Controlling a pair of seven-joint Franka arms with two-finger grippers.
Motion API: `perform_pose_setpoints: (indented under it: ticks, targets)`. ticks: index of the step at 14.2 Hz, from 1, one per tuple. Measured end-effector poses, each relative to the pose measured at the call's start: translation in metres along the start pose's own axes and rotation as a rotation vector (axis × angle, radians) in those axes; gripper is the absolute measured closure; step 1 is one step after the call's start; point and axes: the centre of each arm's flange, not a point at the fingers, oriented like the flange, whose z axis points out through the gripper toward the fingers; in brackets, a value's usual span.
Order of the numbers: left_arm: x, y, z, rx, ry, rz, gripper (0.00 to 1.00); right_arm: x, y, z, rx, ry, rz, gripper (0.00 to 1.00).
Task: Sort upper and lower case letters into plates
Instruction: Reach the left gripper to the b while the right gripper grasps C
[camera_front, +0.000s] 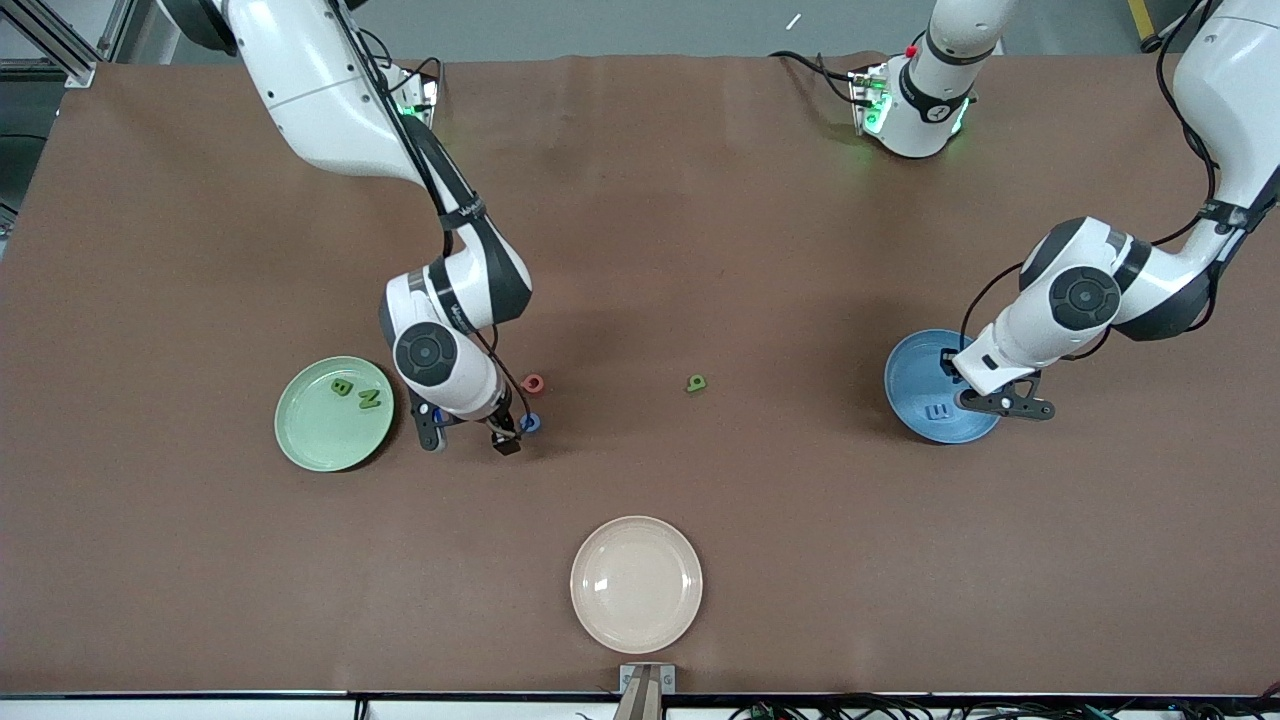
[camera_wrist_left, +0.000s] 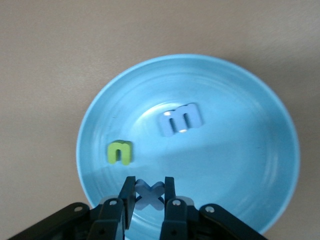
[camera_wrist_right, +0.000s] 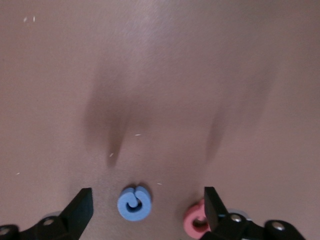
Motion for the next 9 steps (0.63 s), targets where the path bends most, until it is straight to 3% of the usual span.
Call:
perform_pose_setpoints:
  ticks: [1, 3, 9]
  targets:
    - [-0.002, -0.002, 0.005, 0.003, 0.004, 0.009, 0.73, 0.000, -0.004, 0.003, 0.003, 0.001, 0.000, 0.06]
    - [-0.006, -0.003, 0.014, 0.005, 0.003, 0.024, 0.73, 0.000, -0.010, 0.008, 0.008, 0.003, 0.002, 0.21]
    - [-0.011, -0.006, 0.030, 0.009, 0.000, 0.045, 0.73, -0.013, -0.014, 0.017, 0.006, 0.006, 0.010, 0.28]
